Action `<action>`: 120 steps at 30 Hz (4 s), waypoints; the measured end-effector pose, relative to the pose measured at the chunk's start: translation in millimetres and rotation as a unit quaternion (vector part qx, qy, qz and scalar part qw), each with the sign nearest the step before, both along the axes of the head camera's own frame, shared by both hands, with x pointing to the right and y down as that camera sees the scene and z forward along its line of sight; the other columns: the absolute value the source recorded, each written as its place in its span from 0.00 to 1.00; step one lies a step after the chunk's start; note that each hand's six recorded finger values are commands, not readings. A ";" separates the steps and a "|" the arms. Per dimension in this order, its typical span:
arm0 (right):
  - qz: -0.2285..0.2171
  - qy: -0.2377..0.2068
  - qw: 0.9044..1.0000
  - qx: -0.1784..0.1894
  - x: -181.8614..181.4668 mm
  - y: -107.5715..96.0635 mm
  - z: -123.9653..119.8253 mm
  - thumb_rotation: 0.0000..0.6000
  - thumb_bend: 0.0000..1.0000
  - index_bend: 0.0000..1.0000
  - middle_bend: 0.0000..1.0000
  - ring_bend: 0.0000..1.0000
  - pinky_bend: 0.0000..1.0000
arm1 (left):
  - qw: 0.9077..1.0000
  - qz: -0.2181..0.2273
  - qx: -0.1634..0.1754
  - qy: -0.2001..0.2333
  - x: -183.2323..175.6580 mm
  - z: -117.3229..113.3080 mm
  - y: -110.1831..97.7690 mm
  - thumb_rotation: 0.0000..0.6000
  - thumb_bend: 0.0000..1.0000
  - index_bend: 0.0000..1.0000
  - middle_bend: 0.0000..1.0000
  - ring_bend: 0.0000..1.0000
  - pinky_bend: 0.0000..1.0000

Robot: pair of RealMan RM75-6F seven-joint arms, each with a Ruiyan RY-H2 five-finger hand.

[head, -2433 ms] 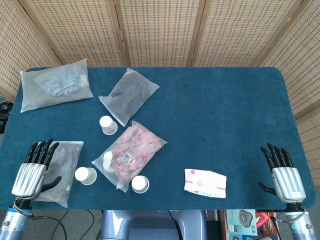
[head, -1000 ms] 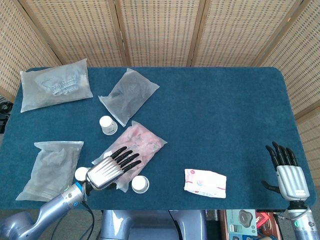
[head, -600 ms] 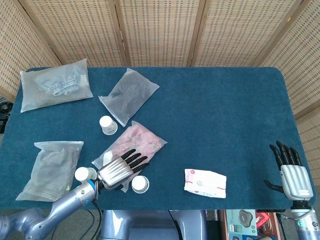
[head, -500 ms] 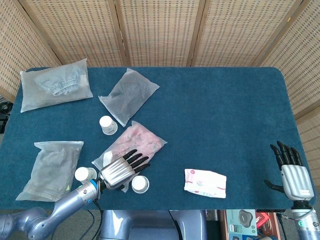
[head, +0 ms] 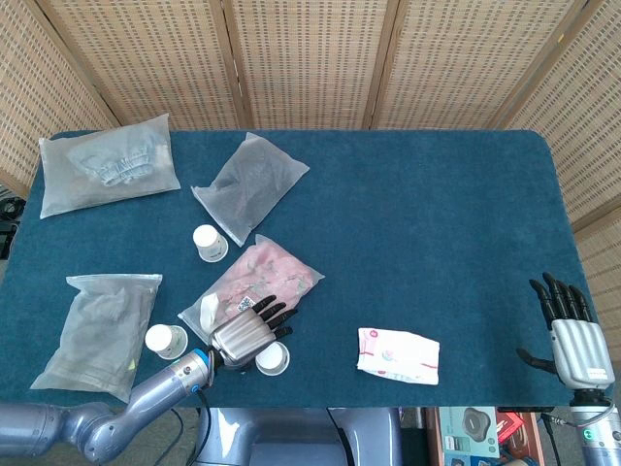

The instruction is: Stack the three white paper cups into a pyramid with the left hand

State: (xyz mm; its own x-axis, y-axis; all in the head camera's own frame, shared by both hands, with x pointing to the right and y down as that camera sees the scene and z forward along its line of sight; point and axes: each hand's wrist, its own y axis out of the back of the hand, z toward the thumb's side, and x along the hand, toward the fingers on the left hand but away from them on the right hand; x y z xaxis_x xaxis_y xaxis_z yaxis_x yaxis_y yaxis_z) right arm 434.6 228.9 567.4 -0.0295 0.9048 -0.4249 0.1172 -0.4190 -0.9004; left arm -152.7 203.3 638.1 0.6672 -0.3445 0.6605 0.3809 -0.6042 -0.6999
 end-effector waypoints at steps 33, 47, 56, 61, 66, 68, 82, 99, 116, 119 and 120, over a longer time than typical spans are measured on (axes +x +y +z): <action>-0.001 -0.002 1.000 -0.001 -0.7 1.1 -0.1 1.00 0.13 0.00 0.00 0.00 0.00 | 0.996 -0.052 0.038 0.053 4.8 -46.8 -32.9 1.00 0.22 0.50 0.00 0.00 0.00; -0.006 0.002 1.000 -0.004 -3.8 2.9 1.2 1.00 0.13 0.00 0.00 0.00 0.00 | 0.983 -0.130 0.127 -0.011 -79.2 -84.0 -96.1 1.00 0.22 0.50 0.00 0.00 0.00; -0.012 0.004 1.000 -0.011 -8.6 5.1 4.4 1.00 0.13 0.00 0.00 0.00 0.00 | 0.958 -0.229 0.145 -0.090 -172.7 -67.1 -140.1 1.00 0.22 0.50 0.00 0.00 0.00; -0.012 0.006 1.000 -0.012 -8.7 5.3 5.8 1.00 0.13 0.00 0.00 0.00 0.00 | 0.946 -0.269 0.139 -0.114 -205.1 -54.4 -153.3 1.00 0.22 0.50 0.00 0.00 0.00; -0.013 0.008 1.000 -0.013 -8.8 4.9 6.7 1.00 0.13 0.00 0.00 0.00 0.00 | 0.939 -0.289 0.130 -0.131 -220.5 -37.4 -157.8 1.00 0.22 0.50 0.00 0.00 0.00; -0.013 0.008 1.000 -0.013 -8.7 5.1 7.1 1.00 0.13 0.00 0.00 0.00 0.00 | 0.937 -0.296 0.125 -0.136 -223.7 -27.9 -158.2 1.00 0.22 0.50 0.00 0.00 0.00; -0.009 0.006 1.000 -0.017 -5.9 5.1 8.1 1.00 0.13 0.00 0.00 0.00 0.00 | 0.925 -0.330 0.107 -0.152 -213.6 28.3 -161.5 1.00 0.22 0.50 0.00 0.00 0.00; -0.001 0.009 1.000 -0.025 0.0 3.3 13.5 1.00 0.13 0.00 0.00 0.00 0.00 | 0.915 -0.364 0.086 -0.151 -196.9 57.4 -173.4 1.00 0.22 0.50 0.00 0.00 0.00; -0.002 0.012 0.999 -0.030 -0.5 3.6 18.2 1.00 0.13 0.00 0.00 0.00 0.00 | 0.914 -0.373 0.083 -0.135 -173.0 80.0 -170.0 1.00 0.22 0.31 0.00 0.00 0.00; -0.002 0.011 1.000 -0.029 -0.8 3.4 17.6 1.00 0.13 0.00 0.00 0.00 0.00 | 0.914 -0.373 0.086 -0.133 -173.6 81.4 -168.4 1.00 0.22 0.22 0.00 0.00 0.00; -0.003 0.011 1.000 -0.028 -0.9 3.4 17.5 1.00 0.13 0.00 0.00 0.00 0.00 | 0.914 -0.374 0.086 -0.132 -174.3 81.3 -168.0 1.00 0.22 0.19 0.00 0.00 0.00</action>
State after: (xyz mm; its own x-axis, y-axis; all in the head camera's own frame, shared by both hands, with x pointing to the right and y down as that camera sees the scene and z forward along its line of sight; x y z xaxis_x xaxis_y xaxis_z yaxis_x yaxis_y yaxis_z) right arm 433.7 232.3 585.0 -0.0349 0.8793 -0.4750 0.0950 -0.4702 -0.8774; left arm -327.0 35.3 719.3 0.0278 -0.7531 0.6574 0.0768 -0.6541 -0.7525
